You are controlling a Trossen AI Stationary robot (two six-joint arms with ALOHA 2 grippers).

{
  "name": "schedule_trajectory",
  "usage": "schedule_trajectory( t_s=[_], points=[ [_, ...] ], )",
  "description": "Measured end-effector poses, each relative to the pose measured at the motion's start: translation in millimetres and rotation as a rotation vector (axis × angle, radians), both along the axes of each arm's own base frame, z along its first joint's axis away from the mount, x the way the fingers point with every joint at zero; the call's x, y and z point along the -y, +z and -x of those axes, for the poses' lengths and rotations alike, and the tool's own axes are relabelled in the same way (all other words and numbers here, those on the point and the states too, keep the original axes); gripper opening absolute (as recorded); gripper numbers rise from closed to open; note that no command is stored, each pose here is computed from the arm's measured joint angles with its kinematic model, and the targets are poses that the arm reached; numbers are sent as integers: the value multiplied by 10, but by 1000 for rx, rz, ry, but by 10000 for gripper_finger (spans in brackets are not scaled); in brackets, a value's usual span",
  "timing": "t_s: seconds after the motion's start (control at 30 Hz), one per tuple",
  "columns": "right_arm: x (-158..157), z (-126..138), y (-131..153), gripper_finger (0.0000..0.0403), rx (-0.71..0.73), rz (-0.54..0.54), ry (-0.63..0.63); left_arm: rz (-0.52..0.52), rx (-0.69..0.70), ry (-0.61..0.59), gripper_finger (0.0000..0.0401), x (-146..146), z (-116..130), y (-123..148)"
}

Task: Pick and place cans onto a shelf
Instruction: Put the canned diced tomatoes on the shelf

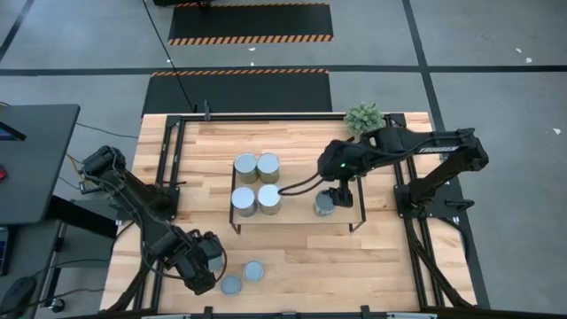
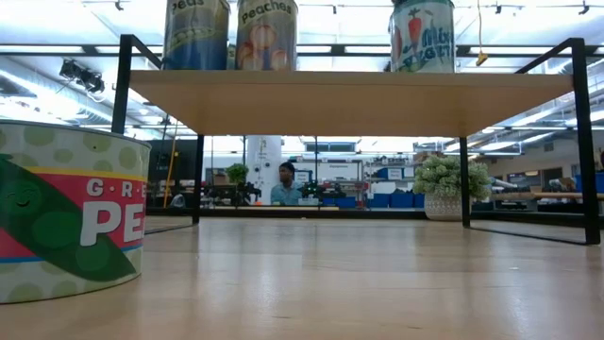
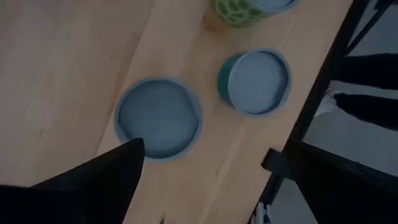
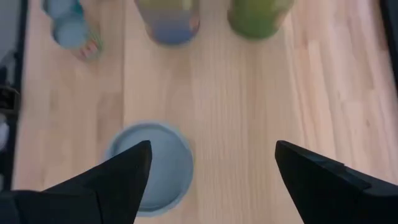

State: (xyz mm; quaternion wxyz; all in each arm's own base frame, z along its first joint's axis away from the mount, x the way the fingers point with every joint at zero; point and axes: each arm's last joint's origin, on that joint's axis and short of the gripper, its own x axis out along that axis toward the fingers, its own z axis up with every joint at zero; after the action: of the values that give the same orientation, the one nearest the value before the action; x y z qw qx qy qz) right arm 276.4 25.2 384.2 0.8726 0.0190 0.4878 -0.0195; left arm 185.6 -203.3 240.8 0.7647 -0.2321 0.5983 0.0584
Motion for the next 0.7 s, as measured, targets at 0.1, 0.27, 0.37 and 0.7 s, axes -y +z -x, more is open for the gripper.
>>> schedule_trajectory(
  t_s=[0.1, 0.27, 0.37, 0.7],
  points=[
    [-2, 14, 179, 349, 69, -22, -26, -39, -24, -18, 396, -12, 56, -48],
    [-107, 63, 369, 349, 138, -43, -42, -115, -66, -17, 396, -102, 132, -270],
    [-230, 104, 425, 349, 156, -19, -26, -135, -39, -15, 396, -123, 139, -360],
    [-486, 183, 440, 349, 166, -16, -33, -182, 49, -119, 396, -136, 126, -482]
  ],
)
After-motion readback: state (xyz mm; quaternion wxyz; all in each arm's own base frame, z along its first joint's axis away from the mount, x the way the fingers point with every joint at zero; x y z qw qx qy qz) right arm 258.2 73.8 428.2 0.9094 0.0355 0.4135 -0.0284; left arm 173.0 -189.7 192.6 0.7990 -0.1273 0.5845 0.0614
